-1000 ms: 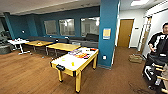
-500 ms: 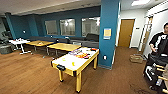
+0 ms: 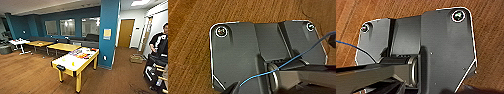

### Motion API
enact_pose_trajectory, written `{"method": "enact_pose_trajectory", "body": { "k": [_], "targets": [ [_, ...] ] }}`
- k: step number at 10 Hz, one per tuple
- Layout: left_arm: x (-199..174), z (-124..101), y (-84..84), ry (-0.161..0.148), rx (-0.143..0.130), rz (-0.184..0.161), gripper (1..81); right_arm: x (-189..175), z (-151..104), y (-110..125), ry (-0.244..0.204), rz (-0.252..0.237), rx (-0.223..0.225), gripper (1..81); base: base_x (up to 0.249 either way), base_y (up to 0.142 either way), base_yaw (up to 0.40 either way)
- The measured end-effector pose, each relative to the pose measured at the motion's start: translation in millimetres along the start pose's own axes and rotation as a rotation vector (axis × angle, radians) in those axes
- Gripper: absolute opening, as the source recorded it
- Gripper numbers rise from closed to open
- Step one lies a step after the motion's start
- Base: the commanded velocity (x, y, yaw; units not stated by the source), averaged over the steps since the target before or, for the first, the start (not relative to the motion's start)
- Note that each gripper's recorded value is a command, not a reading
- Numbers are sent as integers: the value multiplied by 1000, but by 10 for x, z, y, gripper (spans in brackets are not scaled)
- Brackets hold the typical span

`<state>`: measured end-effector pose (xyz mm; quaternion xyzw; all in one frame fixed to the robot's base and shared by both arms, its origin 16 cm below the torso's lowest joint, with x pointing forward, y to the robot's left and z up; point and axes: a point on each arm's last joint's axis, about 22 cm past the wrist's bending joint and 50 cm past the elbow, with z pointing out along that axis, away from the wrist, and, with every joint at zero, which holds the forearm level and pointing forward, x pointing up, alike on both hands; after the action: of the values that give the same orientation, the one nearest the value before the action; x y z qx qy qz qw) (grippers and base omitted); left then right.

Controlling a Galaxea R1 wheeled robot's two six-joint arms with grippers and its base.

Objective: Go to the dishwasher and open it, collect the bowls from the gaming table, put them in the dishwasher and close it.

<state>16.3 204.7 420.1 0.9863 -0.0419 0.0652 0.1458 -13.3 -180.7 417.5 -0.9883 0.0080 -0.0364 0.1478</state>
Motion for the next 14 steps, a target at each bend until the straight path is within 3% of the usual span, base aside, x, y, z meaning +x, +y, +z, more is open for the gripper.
{"method": "enact_pose_trajectory", "body": {
  "k": [1,4,6,14],
  "targets": [
    [-72,-3,4,-7,1,-2,811,-92,0,-1,-9,2,0,811,120,0,0],
    [149,5,2,20,-3,5,811,133,0,-6,21,-4,1,811,122,0,0],
    [26,1,3,4,-2,1,811,35,1,-7,6,-1,1,811,122,0,0],
    [38,1,6,7,-3,1,811,36,2,-9,6,-1,1,811,121,0,0]
  ]
}}
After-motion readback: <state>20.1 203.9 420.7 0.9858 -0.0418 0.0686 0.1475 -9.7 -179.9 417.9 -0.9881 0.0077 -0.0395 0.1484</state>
